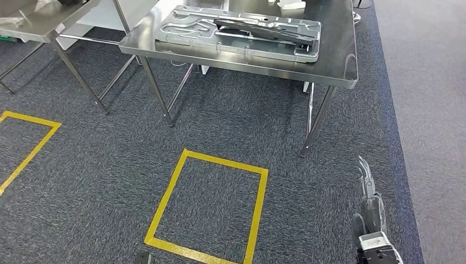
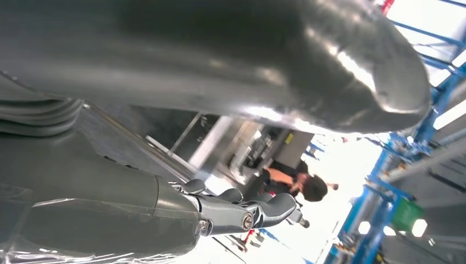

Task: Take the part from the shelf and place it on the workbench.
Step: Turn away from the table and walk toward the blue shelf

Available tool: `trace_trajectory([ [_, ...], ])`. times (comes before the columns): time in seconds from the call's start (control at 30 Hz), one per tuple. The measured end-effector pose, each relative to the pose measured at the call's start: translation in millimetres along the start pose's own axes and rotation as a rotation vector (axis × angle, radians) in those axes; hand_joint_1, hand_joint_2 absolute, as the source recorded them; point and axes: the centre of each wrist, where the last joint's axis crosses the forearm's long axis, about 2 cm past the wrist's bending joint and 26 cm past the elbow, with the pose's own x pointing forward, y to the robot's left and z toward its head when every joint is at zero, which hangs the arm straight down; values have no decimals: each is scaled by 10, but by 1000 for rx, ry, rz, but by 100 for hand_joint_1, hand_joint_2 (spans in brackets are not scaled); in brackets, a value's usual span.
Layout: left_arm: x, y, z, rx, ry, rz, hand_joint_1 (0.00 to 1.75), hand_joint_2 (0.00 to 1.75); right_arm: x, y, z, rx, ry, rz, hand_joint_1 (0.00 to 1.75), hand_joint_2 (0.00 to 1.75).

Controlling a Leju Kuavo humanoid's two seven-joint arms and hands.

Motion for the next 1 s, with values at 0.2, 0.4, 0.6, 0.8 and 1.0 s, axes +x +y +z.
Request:
trace_trajectory([
  [0.2, 10, -5, -5, -5, -7, 2, 0, 0, 31, 8, 31, 0, 0, -5, 0, 0],
  [0.4, -4, -3, 2, -20, -5, 3, 0, 0, 40, 20, 65, 6, 13, -9, 0, 0],
  [0.6, -15, -2, 8, -29, -4, -10, 0, 0, 51, 37, 100, 12, 18, -13, 0, 0],
  [0.8, -10, 13, 2, -33, 9, -24, 0, 0, 59, 56, 52, 18, 14, -22, 0, 0],
  [1.0, -7, 38, -5, -29, 9, -29, 0, 0, 56, 68, 22, 20, 20, -37, 0, 0],
])
